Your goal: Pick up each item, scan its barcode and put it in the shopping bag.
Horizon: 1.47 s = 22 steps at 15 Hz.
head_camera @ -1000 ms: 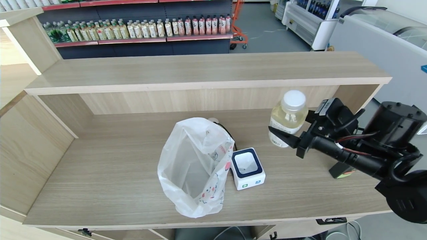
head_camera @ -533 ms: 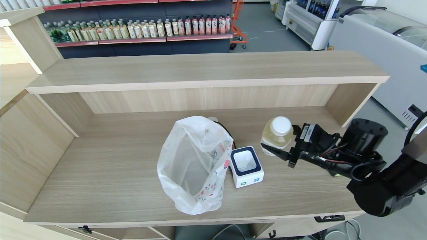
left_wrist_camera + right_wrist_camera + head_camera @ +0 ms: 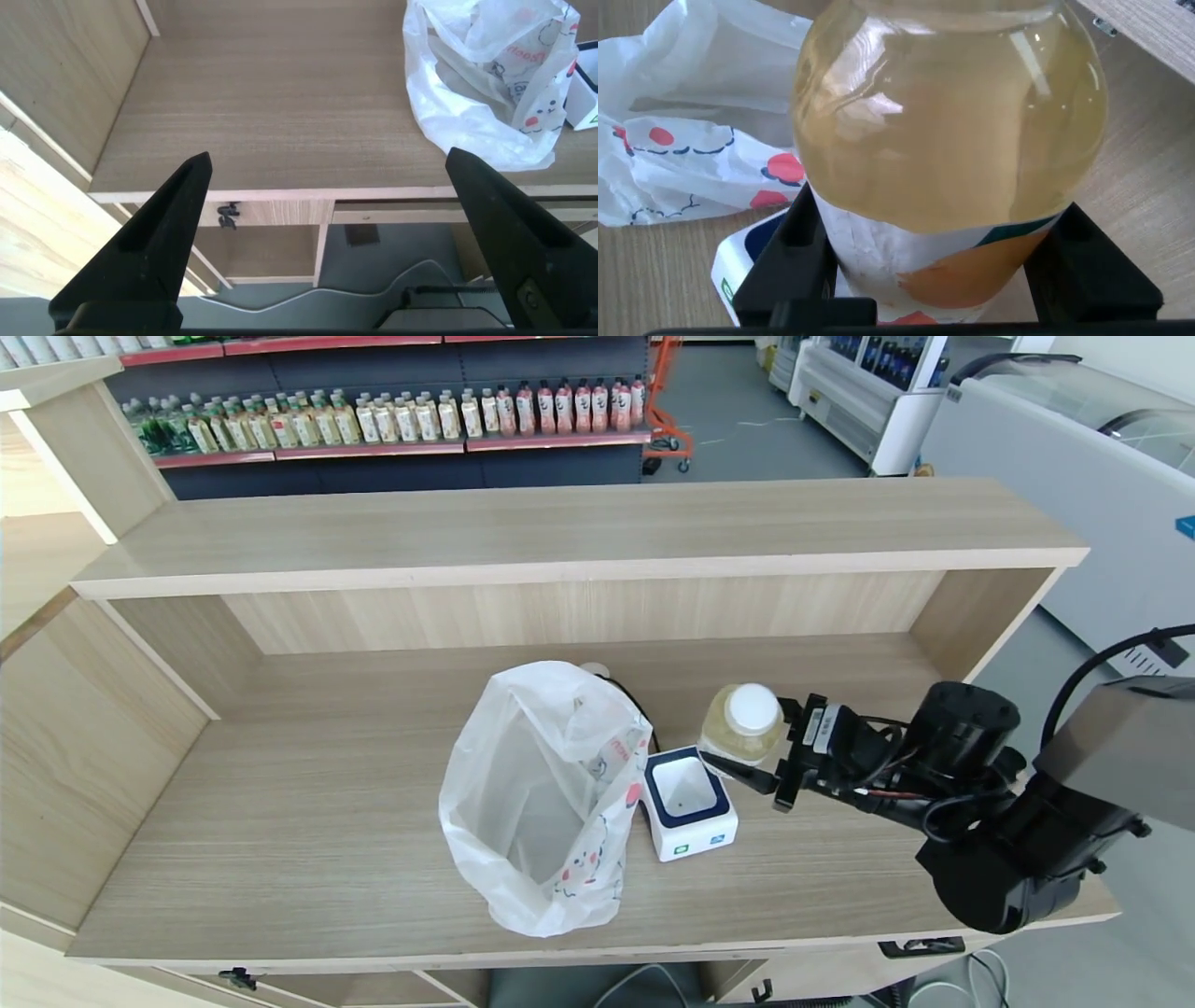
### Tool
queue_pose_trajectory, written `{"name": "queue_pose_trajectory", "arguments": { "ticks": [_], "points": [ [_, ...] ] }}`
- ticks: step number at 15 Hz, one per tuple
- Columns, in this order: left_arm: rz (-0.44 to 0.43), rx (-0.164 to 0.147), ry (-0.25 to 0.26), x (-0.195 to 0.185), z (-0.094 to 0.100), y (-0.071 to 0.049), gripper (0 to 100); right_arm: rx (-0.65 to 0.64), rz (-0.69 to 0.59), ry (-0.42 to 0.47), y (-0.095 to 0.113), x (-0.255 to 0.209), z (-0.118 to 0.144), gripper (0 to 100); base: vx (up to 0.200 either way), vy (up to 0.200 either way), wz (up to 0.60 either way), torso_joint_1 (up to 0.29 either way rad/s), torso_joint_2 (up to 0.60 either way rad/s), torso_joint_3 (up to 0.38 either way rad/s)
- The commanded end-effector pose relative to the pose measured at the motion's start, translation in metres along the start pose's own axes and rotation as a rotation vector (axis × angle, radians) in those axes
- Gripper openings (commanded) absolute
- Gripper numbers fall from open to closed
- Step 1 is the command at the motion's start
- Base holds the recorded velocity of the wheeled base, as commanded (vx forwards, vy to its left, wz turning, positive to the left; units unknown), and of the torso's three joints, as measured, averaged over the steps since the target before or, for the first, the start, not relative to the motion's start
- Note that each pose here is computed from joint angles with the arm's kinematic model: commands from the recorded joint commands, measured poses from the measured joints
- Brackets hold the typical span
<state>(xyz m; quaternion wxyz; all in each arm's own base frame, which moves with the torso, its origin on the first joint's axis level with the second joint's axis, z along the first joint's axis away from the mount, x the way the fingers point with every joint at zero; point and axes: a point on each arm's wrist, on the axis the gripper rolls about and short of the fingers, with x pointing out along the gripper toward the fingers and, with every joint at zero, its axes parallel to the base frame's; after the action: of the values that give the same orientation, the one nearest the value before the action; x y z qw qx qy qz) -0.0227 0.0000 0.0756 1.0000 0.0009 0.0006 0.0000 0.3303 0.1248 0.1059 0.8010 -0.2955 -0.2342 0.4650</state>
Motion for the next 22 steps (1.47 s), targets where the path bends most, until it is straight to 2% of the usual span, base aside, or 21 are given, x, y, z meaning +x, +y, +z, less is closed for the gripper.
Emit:
{"name": "queue_pose_trajectory", "arguments": {
  "ticks": [1,4,12,22],
  "points": [
    [0.0,0.0,-0.001,0.0,0.0,0.0,100,-0.008,0.023,-0.037,0.005,0.016,-0.001,0,0.0,0.0,0.0,0.0,0.0,0.0],
    [0.0,0.0,-0.001,0.0,0.0,0.0,100,-0.04,0.037,-0.102,0.003,0.038,-0.004,0,0.0,0.0,0.0,0.0,0.0,0.0],
    [0.0,0.0,-0.001,0.0,0.0,0.0,100,-0.075,0.097,-0.134,0.012,0.049,-0.023,0,0.0,0.0,0.0,0.0,0.0,0.0],
    [0.0,0.0,-0.001,0.0,0.0,0.0,100,-0.093,0.096,-0.101,0.014,0.042,-0.036,0,0.0,0.0,0.0,0.0,0.0,0.0]
  ]
}}
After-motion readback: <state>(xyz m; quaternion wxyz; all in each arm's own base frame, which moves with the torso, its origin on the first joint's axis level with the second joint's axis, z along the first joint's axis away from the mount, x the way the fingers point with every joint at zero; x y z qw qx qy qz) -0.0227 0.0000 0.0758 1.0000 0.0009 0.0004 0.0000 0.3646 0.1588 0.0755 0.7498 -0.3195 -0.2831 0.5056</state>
